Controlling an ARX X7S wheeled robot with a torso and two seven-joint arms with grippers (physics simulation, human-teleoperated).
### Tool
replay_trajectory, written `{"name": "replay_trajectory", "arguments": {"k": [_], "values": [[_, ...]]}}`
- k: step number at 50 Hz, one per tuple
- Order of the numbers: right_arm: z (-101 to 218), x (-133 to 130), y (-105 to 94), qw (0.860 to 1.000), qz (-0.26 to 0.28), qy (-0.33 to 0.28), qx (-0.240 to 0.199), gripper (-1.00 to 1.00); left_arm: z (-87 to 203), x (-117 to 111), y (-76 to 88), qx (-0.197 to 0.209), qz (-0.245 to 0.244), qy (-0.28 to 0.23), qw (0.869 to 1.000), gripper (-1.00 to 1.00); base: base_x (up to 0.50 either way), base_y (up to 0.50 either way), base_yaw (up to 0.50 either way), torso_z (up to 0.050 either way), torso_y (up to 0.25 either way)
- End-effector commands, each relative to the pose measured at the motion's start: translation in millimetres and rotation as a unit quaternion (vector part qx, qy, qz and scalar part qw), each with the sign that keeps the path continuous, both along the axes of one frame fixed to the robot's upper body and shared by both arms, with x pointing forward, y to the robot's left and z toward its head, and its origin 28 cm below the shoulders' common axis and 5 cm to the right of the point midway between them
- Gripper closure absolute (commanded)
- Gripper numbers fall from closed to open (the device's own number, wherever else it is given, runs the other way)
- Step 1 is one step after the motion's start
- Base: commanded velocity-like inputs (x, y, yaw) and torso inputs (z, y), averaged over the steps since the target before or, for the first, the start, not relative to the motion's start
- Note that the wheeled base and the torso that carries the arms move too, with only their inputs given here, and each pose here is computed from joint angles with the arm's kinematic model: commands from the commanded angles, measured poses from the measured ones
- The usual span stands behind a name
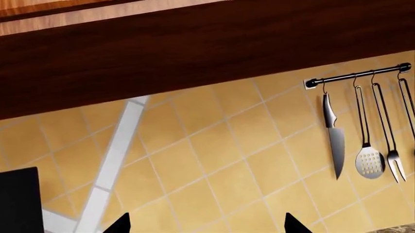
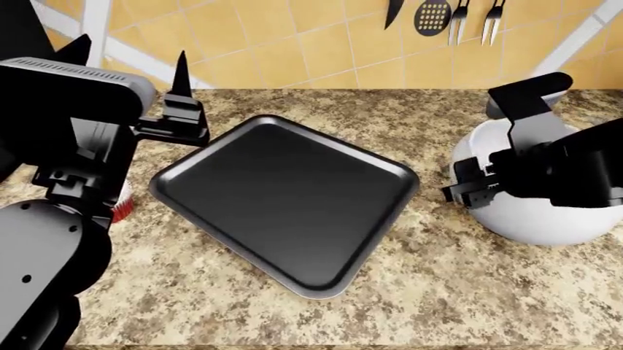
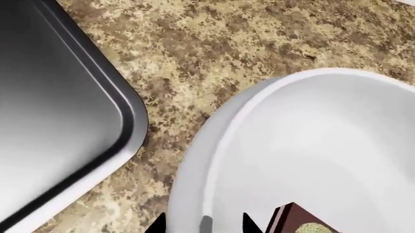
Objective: Pick up the bowl with cake and place it on the tray. Pick up the cupcake and place it on the tray.
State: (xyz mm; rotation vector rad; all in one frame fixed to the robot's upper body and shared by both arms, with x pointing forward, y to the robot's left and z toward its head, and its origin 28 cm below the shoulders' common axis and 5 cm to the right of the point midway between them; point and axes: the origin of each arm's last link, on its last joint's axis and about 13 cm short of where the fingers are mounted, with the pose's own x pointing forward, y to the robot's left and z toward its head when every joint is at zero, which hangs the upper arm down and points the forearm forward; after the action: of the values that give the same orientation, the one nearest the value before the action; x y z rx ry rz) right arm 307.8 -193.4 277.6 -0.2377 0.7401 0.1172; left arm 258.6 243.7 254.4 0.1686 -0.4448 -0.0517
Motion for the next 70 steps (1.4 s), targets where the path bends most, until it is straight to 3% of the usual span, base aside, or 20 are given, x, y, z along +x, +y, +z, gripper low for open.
{"name": "replay_trajectory", "arguments": {"k": [1,12,34,41,51,70], "values": [[-8.1,-4.8,2.8,1.0,0.022,0.018,0.005,1.0,-1.8,1.5,-1.1,0.0,-0.001,0.003,1.0,-1.0,0.0,0.0,0.0,0.0,0.0],[6.7,-17.1,2.9,0.999,0.033,-0.019,-0.004,1.0,-2.6,-0.2,-0.5,-0.003,-0.002,0.004,1.0,-1.0,0.0,0.0,0.0,0.0,0.0],[56.9,-48.3,7.5,0.995,0.045,-0.069,-0.063,1.0,-4.1,-14.5,1.6,-0.013,-0.008,0.007,1.0,-1.0,0.0,0.0,0.0,0.0,0.0],[65.5,-57.4,7.7,0.994,0.047,-0.072,-0.068,1.0,-19.6,-30.9,8.8,-0.031,0.0,0.038,0.999,-1.0,0.0,0.0,0.0,0.0,0.001],[63.4,-60.3,9.8,0.994,0.05,-0.079,-0.065,1.0,-36.7,-56.7,22.7,-0.079,0.046,0.094,0.991,-1.0,0.0,0.0,0.0,0.0,0.001],[56.4,-67.9,2.4,0.994,0.045,-0.081,-0.057,1.0,-56.6,-82.7,49.7,-0.018,0.121,0.146,0.982,-1.0,0.0,0.0,0.0,0.0,0.001]]}}
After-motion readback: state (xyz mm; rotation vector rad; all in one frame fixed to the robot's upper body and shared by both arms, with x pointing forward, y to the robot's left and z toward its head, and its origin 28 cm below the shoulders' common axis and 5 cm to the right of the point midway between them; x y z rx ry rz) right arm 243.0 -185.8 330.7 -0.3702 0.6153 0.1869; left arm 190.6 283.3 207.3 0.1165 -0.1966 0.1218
